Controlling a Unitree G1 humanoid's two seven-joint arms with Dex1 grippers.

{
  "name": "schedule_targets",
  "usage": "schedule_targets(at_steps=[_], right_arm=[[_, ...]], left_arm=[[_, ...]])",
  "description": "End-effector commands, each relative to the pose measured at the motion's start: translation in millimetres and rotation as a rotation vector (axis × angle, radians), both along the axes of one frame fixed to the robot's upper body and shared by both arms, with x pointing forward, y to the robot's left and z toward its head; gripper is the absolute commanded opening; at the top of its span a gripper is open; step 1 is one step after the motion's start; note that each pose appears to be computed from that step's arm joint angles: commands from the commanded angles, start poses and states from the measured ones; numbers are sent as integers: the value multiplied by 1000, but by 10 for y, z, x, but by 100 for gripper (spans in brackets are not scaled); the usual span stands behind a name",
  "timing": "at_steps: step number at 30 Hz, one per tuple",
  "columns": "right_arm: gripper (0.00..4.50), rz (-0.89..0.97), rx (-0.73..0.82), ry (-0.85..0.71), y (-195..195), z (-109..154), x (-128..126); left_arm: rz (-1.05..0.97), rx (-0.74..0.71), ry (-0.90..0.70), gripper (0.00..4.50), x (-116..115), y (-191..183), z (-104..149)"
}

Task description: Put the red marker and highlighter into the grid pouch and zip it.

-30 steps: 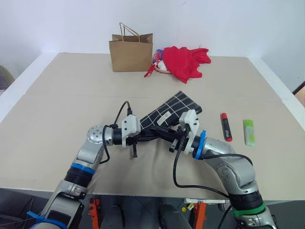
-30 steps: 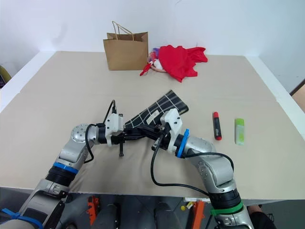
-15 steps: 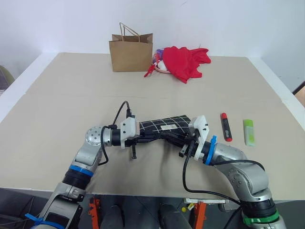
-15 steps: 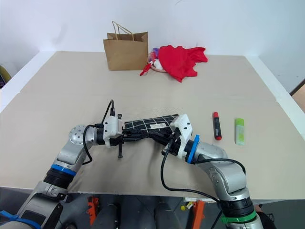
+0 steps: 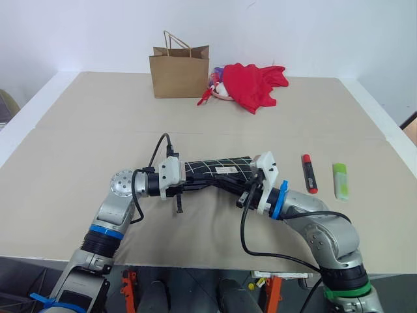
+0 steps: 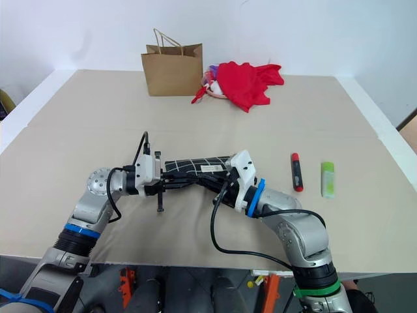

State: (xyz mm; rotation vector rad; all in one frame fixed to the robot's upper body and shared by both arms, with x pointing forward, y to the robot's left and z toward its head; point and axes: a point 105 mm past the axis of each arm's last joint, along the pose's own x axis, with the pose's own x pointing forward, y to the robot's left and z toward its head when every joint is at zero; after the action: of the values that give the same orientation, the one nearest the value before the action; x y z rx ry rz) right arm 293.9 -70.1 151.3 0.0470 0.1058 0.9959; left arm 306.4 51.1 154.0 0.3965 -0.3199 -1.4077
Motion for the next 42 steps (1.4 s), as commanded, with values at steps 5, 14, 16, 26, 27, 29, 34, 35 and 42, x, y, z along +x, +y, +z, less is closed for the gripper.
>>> schedule_targets(at_steps=[5,14,16,26,27,29,34,35,42], right_arm=[[178,125,-2,-8,10,64,-224],[443,-43,116,2,-977,331,-343],[443,-214,111,-8,-1352,378,-242],[443,-706,-44,-58,-2098,120,19],[443,-722,-54,-60,-2055,68,53],[443,-756,-58,-60,-2009,-5,104],[443,-814,-68,-33,-1960,-201,238],[443,-834,-71,-23,-1973,-242,261],[419,-982,-64,50,-2139,-502,343]], left_arm=[[-56,-31,-25,0,-77,-120,107],[-42,-28,-10,0,-67,-90,84],[-39,-30,-9,0,-65,-89,86],[-29,-35,-2,0,-69,-78,79],[-26,-42,-1,0,-64,-79,89],[-20,-54,2,0,-55,-83,105],[-31,-51,-1,0,-83,-121,93],[-32,-50,-2,0,-86,-124,89],[-19,-59,-10,0,-81,-129,124]])
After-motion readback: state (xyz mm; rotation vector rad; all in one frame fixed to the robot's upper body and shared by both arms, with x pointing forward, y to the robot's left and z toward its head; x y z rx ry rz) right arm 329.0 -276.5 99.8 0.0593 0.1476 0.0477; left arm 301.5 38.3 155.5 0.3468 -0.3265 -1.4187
